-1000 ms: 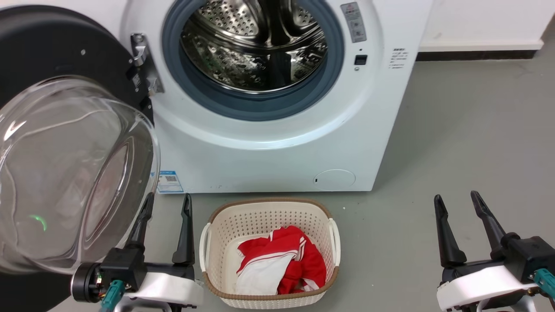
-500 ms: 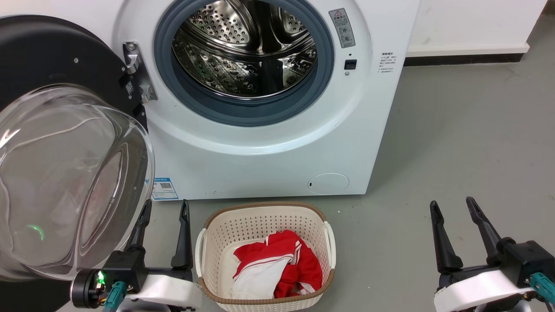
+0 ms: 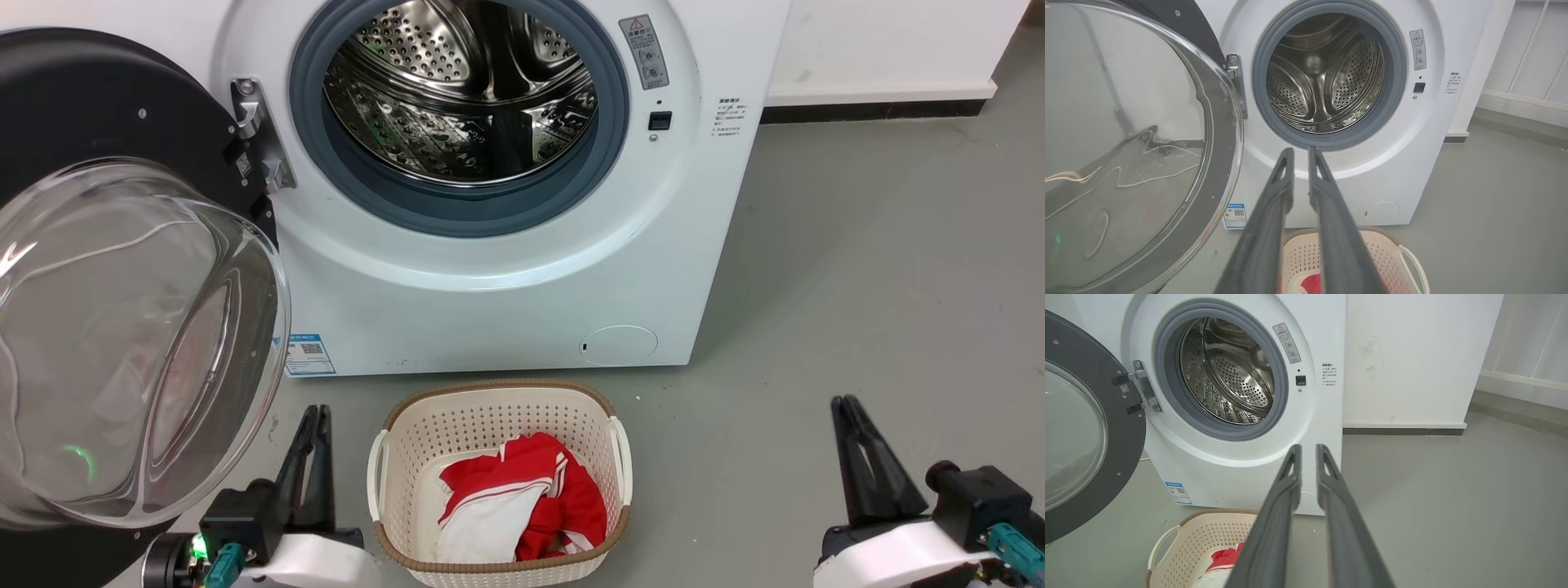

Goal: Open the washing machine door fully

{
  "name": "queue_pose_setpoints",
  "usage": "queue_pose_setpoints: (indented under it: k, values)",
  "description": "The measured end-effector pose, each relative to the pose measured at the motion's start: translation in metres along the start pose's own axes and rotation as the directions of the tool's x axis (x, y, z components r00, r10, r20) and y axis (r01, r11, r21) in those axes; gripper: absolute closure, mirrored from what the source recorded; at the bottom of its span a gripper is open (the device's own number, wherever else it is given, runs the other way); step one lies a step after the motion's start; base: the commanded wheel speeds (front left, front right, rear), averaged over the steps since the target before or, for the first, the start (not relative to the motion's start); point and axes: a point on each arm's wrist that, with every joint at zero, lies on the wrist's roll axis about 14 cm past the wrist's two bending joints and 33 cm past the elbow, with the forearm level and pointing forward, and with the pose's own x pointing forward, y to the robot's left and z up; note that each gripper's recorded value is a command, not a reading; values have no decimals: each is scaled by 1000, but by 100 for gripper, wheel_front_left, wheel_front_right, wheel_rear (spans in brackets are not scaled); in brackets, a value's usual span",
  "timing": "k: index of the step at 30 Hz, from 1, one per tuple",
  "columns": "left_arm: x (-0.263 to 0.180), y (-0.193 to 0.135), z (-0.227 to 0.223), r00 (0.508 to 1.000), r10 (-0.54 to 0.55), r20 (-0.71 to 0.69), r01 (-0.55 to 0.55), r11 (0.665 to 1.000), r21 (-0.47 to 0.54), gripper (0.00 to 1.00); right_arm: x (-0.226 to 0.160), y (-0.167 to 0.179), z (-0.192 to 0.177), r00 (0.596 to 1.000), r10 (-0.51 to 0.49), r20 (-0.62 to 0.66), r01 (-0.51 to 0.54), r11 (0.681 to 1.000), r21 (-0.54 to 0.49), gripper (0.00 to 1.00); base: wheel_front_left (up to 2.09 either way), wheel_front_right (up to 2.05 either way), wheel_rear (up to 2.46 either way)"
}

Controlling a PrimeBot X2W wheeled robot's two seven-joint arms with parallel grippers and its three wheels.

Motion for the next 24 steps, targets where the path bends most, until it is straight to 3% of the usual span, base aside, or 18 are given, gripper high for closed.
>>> queue_pose_setpoints:
  k: [13,20,21,24]
  values:
    - [-2,15,-16,994,64,-89,-83,968,-238,100,-1,-6,-13,999,-28,-37,37,966,256,100,0,0,0]
    - [-2,19,-21,990,75,-120,-114,928,-356,100,2,-8,-15,998,-39,-44,53,925,376,100,0,0,0]
    - [0,20,-22,988,83,-128,-129,906,-403,100,5,-9,-15,998,-43,-43,57,905,422,100,0,0,0]
    - [1,22,-22,987,87,-134,-138,884,-447,100,6,-10,-16,998,-46,-47,62,882,466,100,0,0,0]
